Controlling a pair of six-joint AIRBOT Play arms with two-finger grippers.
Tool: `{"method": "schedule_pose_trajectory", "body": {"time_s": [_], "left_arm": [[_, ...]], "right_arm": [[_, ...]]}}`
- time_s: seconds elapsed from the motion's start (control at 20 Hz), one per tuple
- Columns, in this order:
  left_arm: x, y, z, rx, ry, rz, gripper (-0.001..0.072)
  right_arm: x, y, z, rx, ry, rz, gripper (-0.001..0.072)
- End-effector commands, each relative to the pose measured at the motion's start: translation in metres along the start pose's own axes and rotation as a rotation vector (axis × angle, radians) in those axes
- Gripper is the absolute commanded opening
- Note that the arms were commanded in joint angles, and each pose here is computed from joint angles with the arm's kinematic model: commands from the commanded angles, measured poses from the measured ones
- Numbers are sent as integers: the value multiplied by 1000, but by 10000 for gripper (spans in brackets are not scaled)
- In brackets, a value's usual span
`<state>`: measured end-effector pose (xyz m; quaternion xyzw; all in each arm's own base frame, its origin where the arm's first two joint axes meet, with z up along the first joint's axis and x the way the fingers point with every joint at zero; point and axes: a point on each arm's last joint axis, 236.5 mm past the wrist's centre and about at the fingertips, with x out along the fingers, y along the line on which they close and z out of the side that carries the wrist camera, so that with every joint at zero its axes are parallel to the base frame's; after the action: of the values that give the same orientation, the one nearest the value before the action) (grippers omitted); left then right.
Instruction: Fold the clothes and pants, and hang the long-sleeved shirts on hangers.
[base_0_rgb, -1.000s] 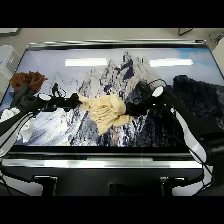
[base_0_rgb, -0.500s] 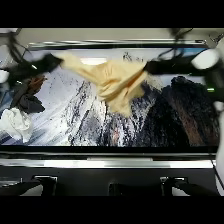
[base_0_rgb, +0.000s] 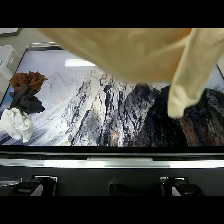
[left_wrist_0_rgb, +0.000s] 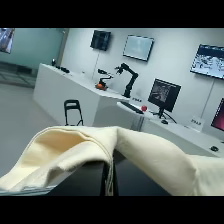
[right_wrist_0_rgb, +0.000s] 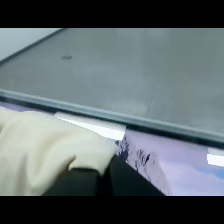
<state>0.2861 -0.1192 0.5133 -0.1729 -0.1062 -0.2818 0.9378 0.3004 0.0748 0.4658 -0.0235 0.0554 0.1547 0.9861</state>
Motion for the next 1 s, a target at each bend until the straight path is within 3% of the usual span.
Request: {"method": "schedule_pose_trajectory", "body": {"time_s": [0.0, 0.1, 0.2, 0.35, 0.5, 0.55, 0.65, 0.7, 0.8, 0.9, 0.95], "left_arm": [[-1, 24, -39, 22, 96, 67, 26], [9, 63, -106, -35, 231, 126, 26], [8, 100, -205, -128, 418, 181, 26], [-14, 135, -352, -254, 646, 276, 26], [-35, 150, -436, -357, 780, 365, 26], [-38, 151, -450, -395, 816, 378, 26], [-39, 152, -457, -418, 830, 386, 27], [-39, 153, -454, -417, 823, 388, 27], [-43, 152, -453, -427, 836, 384, 27], [-55, 150, -460, -442, 896, 377, 27], [-61, 149, -463, -436, 929, 371, 26]], "right_arm": [[-6, 1, -104, 99, 442, 3, 38], [6, 3, -201, 154, 806, 43, 37], [33, 1, -274, 204, 974, 57, 37], [113, -10, -367, 316, 920, 17, 38], [168, -12, -433, 585, 856, -74, 38], [175, -12, -447, 635, 879, -90, 72], [178, -10, -445, 637, 915, -80, 649], [173, -11, -436, 579, 949, -59, 693], [147, -26, -424, 472, 1056, -16, 666], [96, -54, -442, 560, 1238, -70, 662], [67, -56, -454, 662, 1338, -88, 591]]}}
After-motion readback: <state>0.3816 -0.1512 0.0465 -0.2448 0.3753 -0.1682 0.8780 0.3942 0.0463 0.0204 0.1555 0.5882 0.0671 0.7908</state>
